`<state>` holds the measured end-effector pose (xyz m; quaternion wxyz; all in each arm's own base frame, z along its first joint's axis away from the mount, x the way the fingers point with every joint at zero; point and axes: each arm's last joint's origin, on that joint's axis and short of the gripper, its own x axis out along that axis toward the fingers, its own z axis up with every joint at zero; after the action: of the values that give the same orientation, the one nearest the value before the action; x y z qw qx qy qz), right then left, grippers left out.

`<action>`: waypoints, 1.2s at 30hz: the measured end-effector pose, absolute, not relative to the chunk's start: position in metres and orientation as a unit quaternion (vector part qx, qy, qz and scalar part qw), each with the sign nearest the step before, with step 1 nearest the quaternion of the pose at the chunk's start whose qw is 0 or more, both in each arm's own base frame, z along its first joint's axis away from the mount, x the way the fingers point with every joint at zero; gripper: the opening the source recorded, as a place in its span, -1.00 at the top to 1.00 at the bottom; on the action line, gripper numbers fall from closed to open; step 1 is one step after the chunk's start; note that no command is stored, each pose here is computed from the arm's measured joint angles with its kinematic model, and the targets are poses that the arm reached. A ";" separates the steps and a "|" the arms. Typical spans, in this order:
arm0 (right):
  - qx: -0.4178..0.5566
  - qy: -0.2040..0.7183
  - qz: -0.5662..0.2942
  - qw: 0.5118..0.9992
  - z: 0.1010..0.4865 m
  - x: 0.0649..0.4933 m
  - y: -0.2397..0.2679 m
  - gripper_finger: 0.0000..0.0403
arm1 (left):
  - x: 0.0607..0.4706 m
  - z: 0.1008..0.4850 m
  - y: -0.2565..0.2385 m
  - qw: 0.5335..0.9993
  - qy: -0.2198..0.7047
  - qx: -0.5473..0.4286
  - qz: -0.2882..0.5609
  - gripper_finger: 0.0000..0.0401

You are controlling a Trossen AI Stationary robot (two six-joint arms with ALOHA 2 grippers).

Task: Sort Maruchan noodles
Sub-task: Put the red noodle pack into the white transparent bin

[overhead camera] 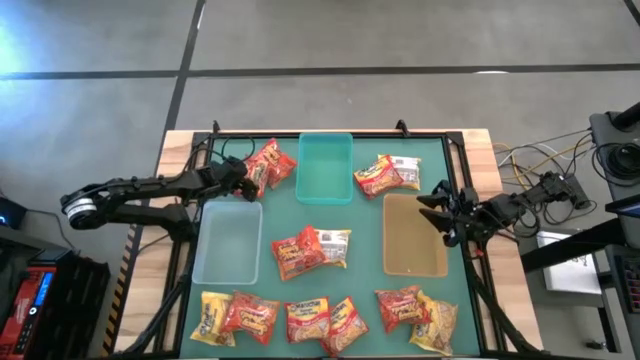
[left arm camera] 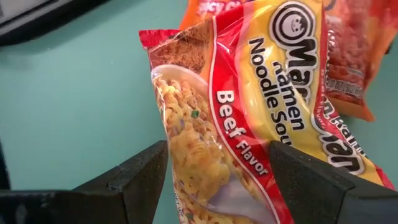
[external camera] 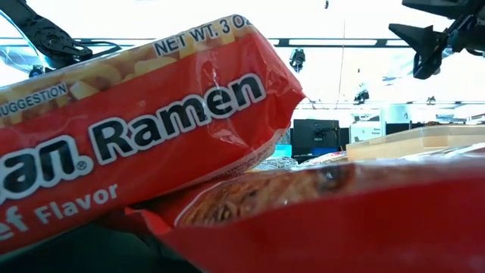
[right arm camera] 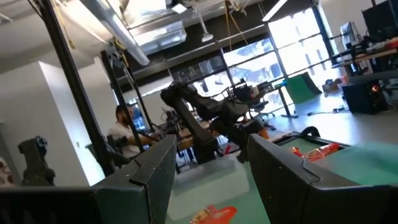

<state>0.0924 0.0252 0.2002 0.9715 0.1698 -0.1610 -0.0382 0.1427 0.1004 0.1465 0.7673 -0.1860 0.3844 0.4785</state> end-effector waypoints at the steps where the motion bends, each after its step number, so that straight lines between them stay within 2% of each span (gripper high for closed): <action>1: 0.173 -0.165 -0.039 0.970 0.201 0.092 0.025 0.07 | 0.143 0.147 0.100 0.767 0.385 -0.186 0.478 -0.31; 8: 0.217 -0.231 -0.040 0.947 0.214 0.087 0.022 0.07 | 0.142 0.146 0.100 0.766 0.386 -0.186 0.479 -0.31; 12: 0.217 -0.233 -0.045 0.947 0.214 0.086 0.022 0.07 | 0.142 0.146 0.100 0.765 0.384 -0.190 0.481 -0.31; 19: 0.242 -0.212 -0.172 0.931 0.208 0.089 0.016 0.07 | 0.143 0.144 0.101 0.756 0.374 -0.212 0.493 -0.31; 23: 0.245 -0.202 -0.218 0.923 0.206 0.090 0.015 0.07 | 0.146 0.142 0.102 0.749 0.383 -0.218 0.495 -0.31; 36: 0.288 -0.236 -0.208 0.904 0.212 0.087 0.014 0.07 | 0.179 0.128 0.116 0.717 0.449 -0.201 0.494 -0.31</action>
<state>0.0875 0.0137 0.2117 0.9044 0.2885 -0.2357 -0.2082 0.1789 0.1160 0.1278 0.7171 -0.2009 0.4488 0.4939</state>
